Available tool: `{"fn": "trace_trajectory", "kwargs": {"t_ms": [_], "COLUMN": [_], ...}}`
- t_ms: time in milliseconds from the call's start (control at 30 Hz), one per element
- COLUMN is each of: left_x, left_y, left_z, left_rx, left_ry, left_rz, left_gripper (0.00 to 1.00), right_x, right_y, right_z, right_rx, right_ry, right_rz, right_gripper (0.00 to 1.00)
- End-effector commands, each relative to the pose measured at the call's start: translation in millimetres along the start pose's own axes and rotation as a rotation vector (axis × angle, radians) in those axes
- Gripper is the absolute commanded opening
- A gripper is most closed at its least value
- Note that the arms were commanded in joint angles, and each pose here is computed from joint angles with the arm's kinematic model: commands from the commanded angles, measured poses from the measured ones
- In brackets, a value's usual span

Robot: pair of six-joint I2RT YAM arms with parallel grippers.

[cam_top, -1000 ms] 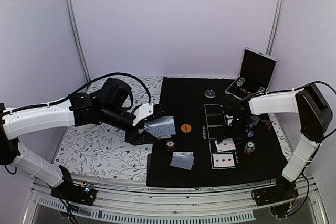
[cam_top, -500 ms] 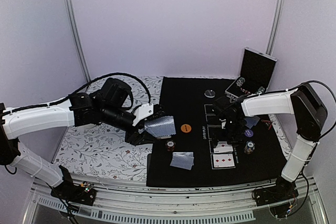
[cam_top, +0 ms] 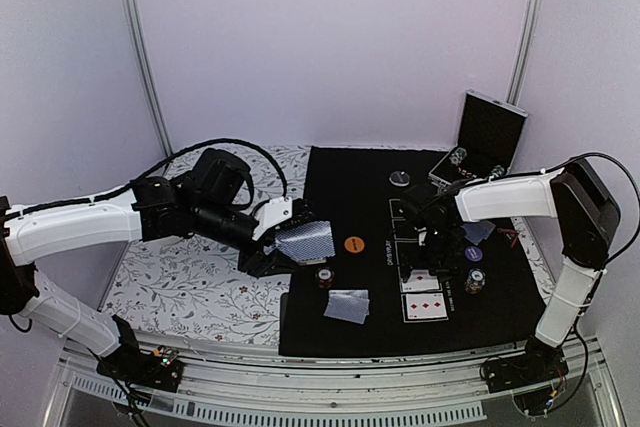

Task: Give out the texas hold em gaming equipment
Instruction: Adjust the poker card in the community card area, then pick up the poker card from the face-down deck piles.

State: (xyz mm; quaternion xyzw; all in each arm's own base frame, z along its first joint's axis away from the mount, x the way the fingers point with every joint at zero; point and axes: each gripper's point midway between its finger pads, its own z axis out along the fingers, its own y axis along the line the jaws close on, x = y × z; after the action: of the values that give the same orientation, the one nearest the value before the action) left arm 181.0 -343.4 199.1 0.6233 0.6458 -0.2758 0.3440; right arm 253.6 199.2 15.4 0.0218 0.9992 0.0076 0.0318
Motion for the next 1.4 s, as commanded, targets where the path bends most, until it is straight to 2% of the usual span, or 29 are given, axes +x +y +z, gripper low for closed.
{"fn": "trace_trajectory", "kwargs": {"t_ms": [0, 167, 267, 333, 400, 500, 600, 667, 1067, 1367], "left_x": [-8.7, -9.2, -8.3, -8.2, -9.4, -8.6, -9.0, -9.6, -13.6, -13.3], "left_y": [-5.0, -4.9, -5.4, -5.4, -5.6, -5.0, -4.6, -4.2, -3.2, -1.9], "left_z": [-4.0, -4.1, -3.8, -3.8, -4.3, -4.1, -4.1, -4.5, -8.1, -8.2], "left_rx": [0.009, 0.009, 0.011, 0.012, 0.013, 0.01, 0.007, 0.005, -0.006, -0.014], "left_ry": [-0.031, -0.032, -0.03, -0.03, -0.034, -0.03, -0.03, -0.031, -0.043, -0.042], "left_rz": [0.027, 0.028, 0.03, 0.031, 0.033, 0.034, 0.034, 0.034, 0.04, 0.042], "left_gripper": [0.58, 0.58, 0.58, 0.58, 0.58, 0.58, 0.58, 0.58, 0.58, 0.57], "right_x": [-1.6, -15.3, -31.6, -35.6, -33.6, -9.0, 15.2, 26.8, 38.1, 35.2], "right_y": [-4.8, -0.8, 27.4, 61.2, 104.4, 150.0, 173.6, 186.7, 237.1, 216.4], "right_z": [-4.9, -31.7, -75.7, -116.2, -162.2, -219.6, -256.5, -266.2, -225.2, -218.9], "right_rx": [0.036, 0.041, -0.057, -0.23, -0.483, -0.841, -1.053, -1.119, -1.081, -0.987], "right_ry": [-0.011, -0.078, -0.22, -0.325, -0.442, -0.561, -0.643, -0.663, -0.534, -0.551], "right_rz": [0.01, -0.021, -0.087, -0.164, -0.287, -0.456, -0.558, -0.604, -0.679, -0.638], "right_gripper": [0.9, 0.96, 0.99, 0.99, 0.99, 0.99, 0.99, 0.99, 0.99, 0.8]}}
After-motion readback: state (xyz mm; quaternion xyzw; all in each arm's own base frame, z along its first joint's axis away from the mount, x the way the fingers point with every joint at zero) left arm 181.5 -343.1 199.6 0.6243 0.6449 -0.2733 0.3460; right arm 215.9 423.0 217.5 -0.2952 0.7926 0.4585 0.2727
